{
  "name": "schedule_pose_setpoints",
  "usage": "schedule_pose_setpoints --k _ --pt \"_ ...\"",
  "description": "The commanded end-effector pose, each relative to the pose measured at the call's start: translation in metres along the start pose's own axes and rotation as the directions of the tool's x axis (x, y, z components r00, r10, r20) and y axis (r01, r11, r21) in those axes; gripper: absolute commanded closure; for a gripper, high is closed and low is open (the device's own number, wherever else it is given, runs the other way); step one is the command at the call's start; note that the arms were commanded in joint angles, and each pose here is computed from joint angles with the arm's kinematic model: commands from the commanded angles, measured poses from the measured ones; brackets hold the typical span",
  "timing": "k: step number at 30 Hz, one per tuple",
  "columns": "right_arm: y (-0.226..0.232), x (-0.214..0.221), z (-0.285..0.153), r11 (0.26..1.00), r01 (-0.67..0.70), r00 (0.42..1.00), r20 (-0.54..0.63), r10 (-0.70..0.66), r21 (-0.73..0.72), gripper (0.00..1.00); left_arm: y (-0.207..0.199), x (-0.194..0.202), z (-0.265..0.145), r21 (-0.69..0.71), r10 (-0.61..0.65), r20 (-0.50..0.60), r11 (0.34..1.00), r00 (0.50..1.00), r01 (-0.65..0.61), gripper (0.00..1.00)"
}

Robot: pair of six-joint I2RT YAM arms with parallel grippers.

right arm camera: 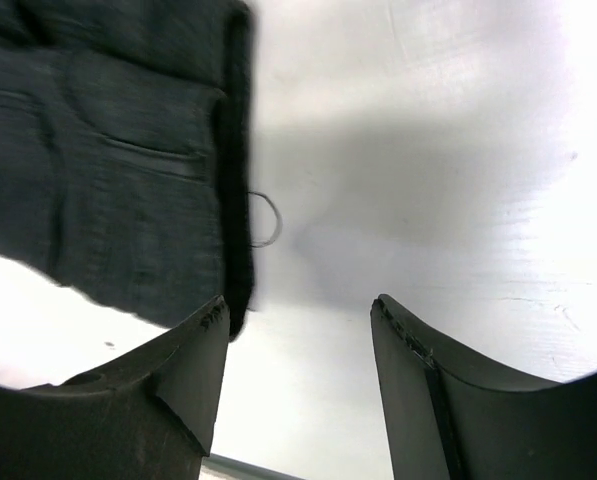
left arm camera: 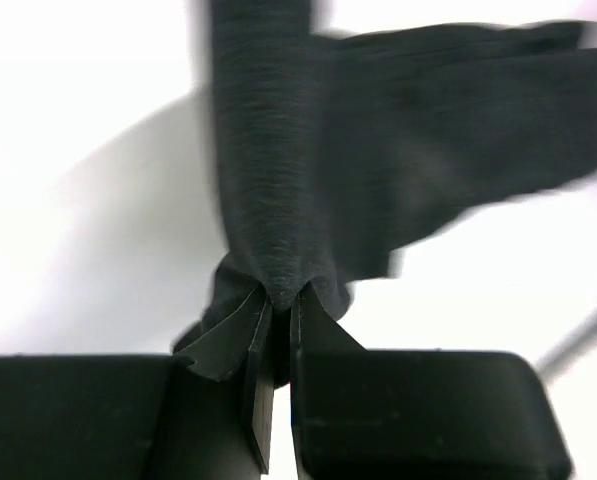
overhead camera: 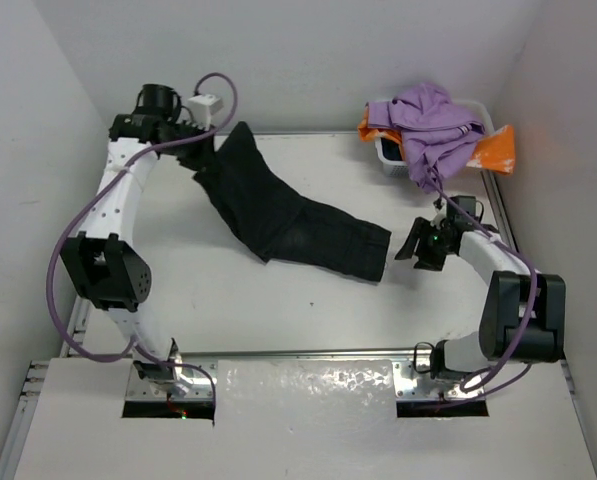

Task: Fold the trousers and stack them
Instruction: Fold the trousers

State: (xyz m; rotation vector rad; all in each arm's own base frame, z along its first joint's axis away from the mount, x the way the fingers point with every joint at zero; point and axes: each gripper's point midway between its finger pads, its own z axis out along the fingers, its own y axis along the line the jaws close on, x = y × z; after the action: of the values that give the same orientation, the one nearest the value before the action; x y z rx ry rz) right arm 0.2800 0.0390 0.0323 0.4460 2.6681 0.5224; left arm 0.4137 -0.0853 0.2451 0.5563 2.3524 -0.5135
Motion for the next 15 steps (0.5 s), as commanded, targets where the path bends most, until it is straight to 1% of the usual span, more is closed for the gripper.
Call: schedule_pose_setpoints --k 1,2,3,4,5,6,7,12,13,15 --pt "0.023 -0.03 -0.02 0.998 0.022 0.996 0.083 -0.017 -0.063 0.43 -0.101 -0.025 -0.005 0.261 0.064 0.065 0.962 0.996 -0.079 1.0" --pt "0.024 -0.031 -0.023 0.998 0.027 0.997 0.076 -0.022 -0.062 0.42 -0.112 -0.022 0.001 0.291 0.067 0.054 0.953 0.996 -0.079 1.0" --pt "0.026 -0.031 -0.024 0.997 0.031 0.997 0.073 -0.025 -0.07 0.42 -0.131 -0.02 0.011 0.3 0.098 0.045 0.948 0.994 -0.107 1.0" --pt "0.026 -0.031 -0.024 0.997 0.032 0.997 0.072 -0.027 -0.07 0.43 -0.141 -0.018 0.018 0.302 0.11 0.037 0.946 0.993 -0.116 1.0" --pt "0.025 -0.029 -0.024 0.997 0.031 0.998 0.064 -0.027 -0.068 0.42 -0.148 -0.013 0.026 0.31 0.109 0.018 0.944 0.994 -0.109 1.0" --pt "0.025 -0.028 -0.024 0.997 0.033 0.998 0.058 -0.029 -0.066 0.43 -0.166 -0.012 0.037 0.341 0.111 0.012 0.934 0.994 -0.108 1.0" --pt "0.024 -0.028 -0.024 0.997 0.034 0.998 0.055 -0.031 -0.063 0.42 -0.174 -0.013 0.043 0.353 0.116 0.012 0.929 0.993 -0.113 1.0" --pt "0.025 -0.029 -0.033 0.998 0.043 0.996 0.077 -0.039 -0.055 0.42 -0.231 -0.037 0.078 0.399 0.174 0.073 0.897 0.982 -0.189 1.0" --pt "0.026 -0.029 -0.035 0.998 0.046 0.996 0.085 -0.041 -0.053 0.42 -0.247 -0.035 0.091 0.421 0.19 0.071 0.884 0.979 -0.202 1.0" --pt "0.025 -0.026 -0.036 0.998 0.038 0.996 0.083 -0.034 -0.05 0.42 -0.262 -0.034 0.103 0.435 0.184 0.067 0.879 0.981 -0.195 1.0"
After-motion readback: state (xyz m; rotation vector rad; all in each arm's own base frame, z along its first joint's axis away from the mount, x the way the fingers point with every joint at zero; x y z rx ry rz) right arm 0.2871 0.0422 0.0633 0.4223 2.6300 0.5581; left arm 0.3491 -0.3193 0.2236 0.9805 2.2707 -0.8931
